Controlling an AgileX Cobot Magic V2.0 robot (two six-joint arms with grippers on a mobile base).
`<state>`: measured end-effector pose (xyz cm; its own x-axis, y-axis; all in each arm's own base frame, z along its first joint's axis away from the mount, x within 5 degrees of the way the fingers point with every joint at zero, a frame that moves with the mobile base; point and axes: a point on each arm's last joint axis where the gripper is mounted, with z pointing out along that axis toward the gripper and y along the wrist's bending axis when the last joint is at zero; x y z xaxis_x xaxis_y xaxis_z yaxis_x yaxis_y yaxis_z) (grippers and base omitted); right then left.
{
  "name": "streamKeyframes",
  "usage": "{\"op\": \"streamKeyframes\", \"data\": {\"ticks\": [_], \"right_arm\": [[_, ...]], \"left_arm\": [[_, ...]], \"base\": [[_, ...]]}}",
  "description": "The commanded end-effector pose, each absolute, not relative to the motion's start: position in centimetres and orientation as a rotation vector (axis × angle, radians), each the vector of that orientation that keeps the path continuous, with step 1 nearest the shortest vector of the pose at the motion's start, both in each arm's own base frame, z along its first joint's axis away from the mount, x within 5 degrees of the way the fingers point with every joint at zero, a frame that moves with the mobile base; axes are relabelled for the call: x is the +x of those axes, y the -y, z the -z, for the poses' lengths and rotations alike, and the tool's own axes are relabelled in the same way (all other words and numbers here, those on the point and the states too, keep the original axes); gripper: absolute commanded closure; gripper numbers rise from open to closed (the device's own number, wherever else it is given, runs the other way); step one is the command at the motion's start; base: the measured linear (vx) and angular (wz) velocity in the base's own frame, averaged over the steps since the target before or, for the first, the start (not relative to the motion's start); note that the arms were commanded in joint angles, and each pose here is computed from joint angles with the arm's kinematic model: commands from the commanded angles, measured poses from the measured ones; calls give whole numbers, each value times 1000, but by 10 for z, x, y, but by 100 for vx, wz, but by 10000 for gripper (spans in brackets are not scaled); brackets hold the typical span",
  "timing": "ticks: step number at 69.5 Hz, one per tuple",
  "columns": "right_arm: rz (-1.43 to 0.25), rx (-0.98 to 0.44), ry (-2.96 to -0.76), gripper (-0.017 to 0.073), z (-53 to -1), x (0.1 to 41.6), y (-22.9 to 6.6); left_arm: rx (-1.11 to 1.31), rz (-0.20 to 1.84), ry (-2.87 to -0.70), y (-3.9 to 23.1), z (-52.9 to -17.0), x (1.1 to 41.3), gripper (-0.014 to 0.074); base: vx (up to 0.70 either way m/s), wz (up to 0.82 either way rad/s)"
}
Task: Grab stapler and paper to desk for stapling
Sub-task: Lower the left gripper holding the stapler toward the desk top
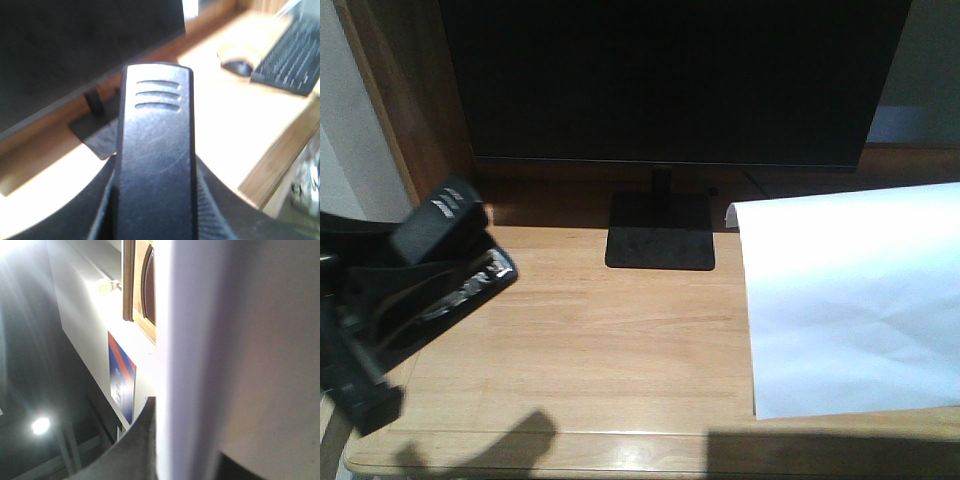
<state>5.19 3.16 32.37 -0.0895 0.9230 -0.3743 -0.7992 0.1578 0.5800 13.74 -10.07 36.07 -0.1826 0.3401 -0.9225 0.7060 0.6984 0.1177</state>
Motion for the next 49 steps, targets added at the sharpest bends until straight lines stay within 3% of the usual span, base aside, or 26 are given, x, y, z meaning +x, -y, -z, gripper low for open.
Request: {"op": "streamKeyframes", "data": {"ticks": [1,35,49], "right_arm": [[-1457,157,-759,565,-334,49,-31],[-1457,157,-759,565,-334,49,-31],[-1457,157,-759,565,-334,49,-31]], "left_arm": [[754,412,-1678,108,-376,153,600],[1040,309,-1730,139,-319,213,600],[1179,403,-1702,146,-294,240,600]], "base": [[0,0],[0,0],[0,0]]}}
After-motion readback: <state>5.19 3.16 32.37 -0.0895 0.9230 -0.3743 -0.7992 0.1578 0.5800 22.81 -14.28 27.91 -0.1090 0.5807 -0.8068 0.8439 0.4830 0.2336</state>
